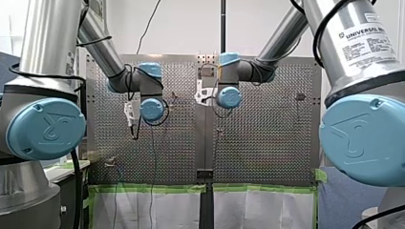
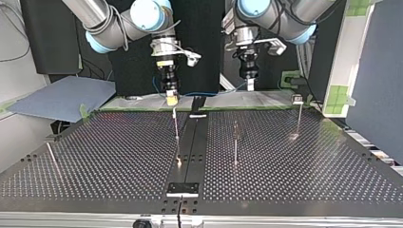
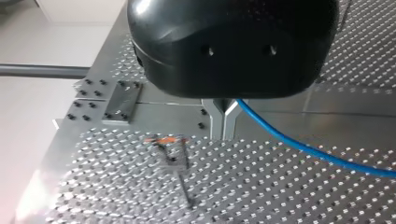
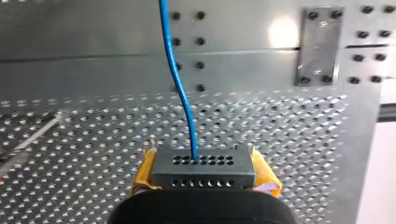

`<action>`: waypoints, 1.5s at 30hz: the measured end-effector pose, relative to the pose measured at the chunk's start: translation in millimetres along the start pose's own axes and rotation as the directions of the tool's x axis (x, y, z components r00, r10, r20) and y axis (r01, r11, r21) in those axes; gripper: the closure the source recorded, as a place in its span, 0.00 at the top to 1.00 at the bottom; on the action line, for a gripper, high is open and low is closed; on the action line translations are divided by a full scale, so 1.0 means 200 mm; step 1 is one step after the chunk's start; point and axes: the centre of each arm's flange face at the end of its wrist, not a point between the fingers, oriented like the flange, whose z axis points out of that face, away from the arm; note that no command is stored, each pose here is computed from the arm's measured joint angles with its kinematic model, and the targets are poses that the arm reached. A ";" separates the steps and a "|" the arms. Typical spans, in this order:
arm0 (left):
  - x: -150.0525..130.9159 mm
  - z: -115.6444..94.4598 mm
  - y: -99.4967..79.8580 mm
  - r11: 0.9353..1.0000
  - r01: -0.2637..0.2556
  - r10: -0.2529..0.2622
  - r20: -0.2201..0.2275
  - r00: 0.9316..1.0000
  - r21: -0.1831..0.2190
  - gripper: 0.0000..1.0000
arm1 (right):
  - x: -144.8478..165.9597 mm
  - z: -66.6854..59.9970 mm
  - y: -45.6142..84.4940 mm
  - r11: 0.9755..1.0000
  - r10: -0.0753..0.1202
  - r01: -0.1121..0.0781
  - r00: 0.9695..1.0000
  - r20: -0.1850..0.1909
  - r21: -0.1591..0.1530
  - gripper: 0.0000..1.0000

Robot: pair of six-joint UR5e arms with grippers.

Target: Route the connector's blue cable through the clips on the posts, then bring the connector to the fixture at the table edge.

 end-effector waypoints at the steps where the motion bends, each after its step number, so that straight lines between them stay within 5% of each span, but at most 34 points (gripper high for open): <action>1: -0.02 0.01 0.00 1.000 0.001 -0.001 0.003 1.000 -0.003 0.00 | 0.03 0.00 0.00 1.000 0.001 -0.001 1.000 -0.005 0.002 0.00; 13: -0.23 0.09 0.05 0.999 0.016 -0.015 0.046 0.999 -0.033 0.00 | 0.12 0.04 0.05 1.000 0.014 -0.014 1.000 -0.015 0.019 0.00; 28: -0.17 0.24 0.15 0.999 -0.022 0.023 0.023 0.999 -0.027 0.00 | 0.17 0.14 0.10 0.997 0.051 -0.049 0.998 -0.036 0.054 0.00; 37: -0.22 0.38 0.22 0.999 -0.030 0.032 0.050 0.998 -0.037 0.00 | 0.14 0.22 0.10 0.997 0.053 -0.051 0.998 -0.025 0.060 0.00; 45: -0.21 0.46 0.19 0.999 -0.050 0.050 0.040 0.998 -0.016 0.00 | 0.16 0.27 0.11 0.997 0.054 -0.053 0.998 -0.029 0.059 0.00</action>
